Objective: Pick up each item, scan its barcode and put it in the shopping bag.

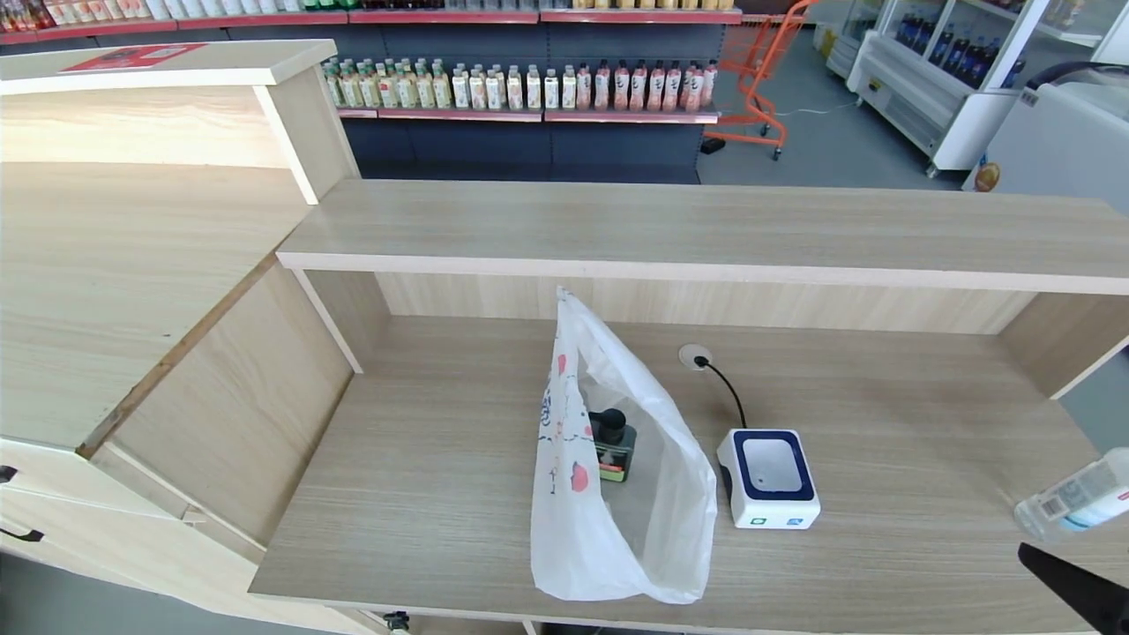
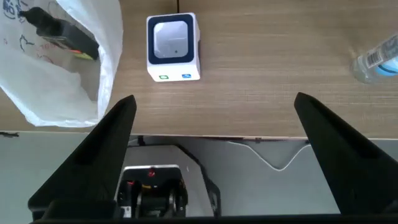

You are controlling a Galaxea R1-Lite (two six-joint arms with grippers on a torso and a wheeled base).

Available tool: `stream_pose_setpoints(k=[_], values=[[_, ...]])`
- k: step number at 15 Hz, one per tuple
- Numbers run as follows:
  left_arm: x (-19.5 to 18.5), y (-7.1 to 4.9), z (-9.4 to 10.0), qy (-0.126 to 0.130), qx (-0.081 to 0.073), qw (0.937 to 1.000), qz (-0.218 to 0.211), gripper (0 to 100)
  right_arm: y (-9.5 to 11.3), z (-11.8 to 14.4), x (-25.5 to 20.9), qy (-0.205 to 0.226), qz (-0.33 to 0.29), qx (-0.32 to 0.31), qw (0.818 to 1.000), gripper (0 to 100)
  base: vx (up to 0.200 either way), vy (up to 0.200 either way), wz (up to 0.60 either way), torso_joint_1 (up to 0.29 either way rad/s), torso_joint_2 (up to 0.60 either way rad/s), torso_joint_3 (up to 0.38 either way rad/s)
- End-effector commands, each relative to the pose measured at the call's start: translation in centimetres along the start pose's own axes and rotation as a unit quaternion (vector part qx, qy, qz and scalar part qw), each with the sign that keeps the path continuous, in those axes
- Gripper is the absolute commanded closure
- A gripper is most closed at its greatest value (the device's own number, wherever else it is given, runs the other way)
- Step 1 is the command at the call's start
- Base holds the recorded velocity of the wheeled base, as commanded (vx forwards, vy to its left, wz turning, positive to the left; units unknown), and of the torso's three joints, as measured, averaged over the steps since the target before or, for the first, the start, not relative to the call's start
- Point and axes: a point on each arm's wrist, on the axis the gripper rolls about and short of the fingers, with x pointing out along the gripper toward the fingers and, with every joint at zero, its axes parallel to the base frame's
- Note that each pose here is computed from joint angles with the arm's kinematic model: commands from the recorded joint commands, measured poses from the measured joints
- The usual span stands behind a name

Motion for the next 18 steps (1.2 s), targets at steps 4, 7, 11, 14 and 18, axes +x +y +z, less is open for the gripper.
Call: stream_pose_setpoints(k=[4,7,11,14,18], values=[[0.0,0.0,0.0,-0.001,-0.01,0.9999,0.001,0,-0.7,-2.0,-2.8,0.001,-0.031,0.024,0.999,0,0.0,-0.2,0.0,0.005,0.0,0.004],[0.0,0.0,0.0,-0.001,-0.011,0.9999,0.001,0,-0.6,-1.9,-2.8,0.005,-0.03,0.026,0.999,0,0.0,-0.2,0.0,-0.001,0.0,0.009],[0.0,0.0,0.0,-0.001,-0.01,0.9999,0.001,0,-0.5,-0.6,-2.6,0.003,-0.032,0.04,0.999,0,0.0,-0.05,0.0,0.002,0.0,0.001],[0.0,0.0,0.0,-0.001,-0.011,0.9999,0.001,0,-0.4,0.5,-2.6,0.005,-0.032,0.048,0.998,0,-0.133,0.0,0.0,0.003,0.0,0.005],[0.0,0.0,0.0,-0.001,-0.008,1.0,0.0,0,-0.4,0.4,-2.9,0.017,-0.034,0.06,0.998,0,-0.2,0.0,0.0,0.006,0.0,-0.002]])
